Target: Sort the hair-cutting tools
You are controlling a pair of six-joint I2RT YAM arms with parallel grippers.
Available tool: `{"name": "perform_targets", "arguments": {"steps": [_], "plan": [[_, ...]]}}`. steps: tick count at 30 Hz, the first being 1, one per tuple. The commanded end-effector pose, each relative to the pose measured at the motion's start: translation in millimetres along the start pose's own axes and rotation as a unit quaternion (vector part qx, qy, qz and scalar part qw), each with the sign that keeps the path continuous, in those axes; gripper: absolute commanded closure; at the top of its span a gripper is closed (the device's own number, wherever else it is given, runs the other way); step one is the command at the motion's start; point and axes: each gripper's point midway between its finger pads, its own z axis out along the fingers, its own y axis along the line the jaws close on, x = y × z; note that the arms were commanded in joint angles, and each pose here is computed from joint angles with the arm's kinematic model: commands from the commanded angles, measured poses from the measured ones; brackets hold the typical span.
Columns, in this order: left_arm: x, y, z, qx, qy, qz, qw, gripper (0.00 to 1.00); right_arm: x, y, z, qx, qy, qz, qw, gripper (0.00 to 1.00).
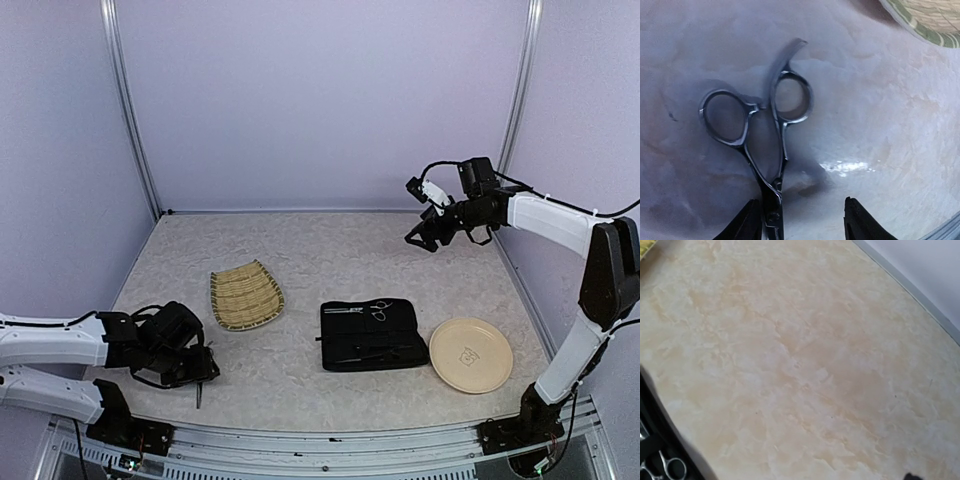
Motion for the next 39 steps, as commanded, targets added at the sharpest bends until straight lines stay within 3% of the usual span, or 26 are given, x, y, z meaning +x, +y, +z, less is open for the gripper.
{"name": "perform_targets", "arguments": {"steps": [1, 8, 17, 20, 24, 33, 39], "plan": [[29, -27, 8, 0.065, 0.067, 0.031, 0.995, 0.47, 3, 7, 3, -0.019, 0.005, 0.002, 1.0, 0.12], [45, -102, 2, 0.139, 0.099, 0.112, 0.979, 0.48, 9, 9, 10, -0.028, 0.016, 0.006, 0.999, 0.13], [-5, -162, -4, 0.082, 0.034, 0.313, 0.945, 0.43, 14, 10, 13, -0.034, 0.025, 0.008, 0.999, 0.13], [-18, -149, -10, 0.028, 0.028, 0.332, 0.942, 0.42, 13, 11, 12, -0.034, 0.023, 0.005, 0.999, 0.13], [-26, -114, -8, -0.041, 0.045, 0.294, 0.954, 0.43, 14, 12, 12, -0.039, 0.023, 0.003, 0.999, 0.14], [-23, -65, 3, -0.086, 0.087, 0.268, 0.956, 0.39, 15, 16, 13, -0.049, 0.025, 0.002, 0.998, 0.16], [-8, -60, 16, -0.058, 0.119, 0.279, 0.951, 0.38, 14, 16, 11, -0.05, 0.024, 0.001, 0.998, 0.17]]}}
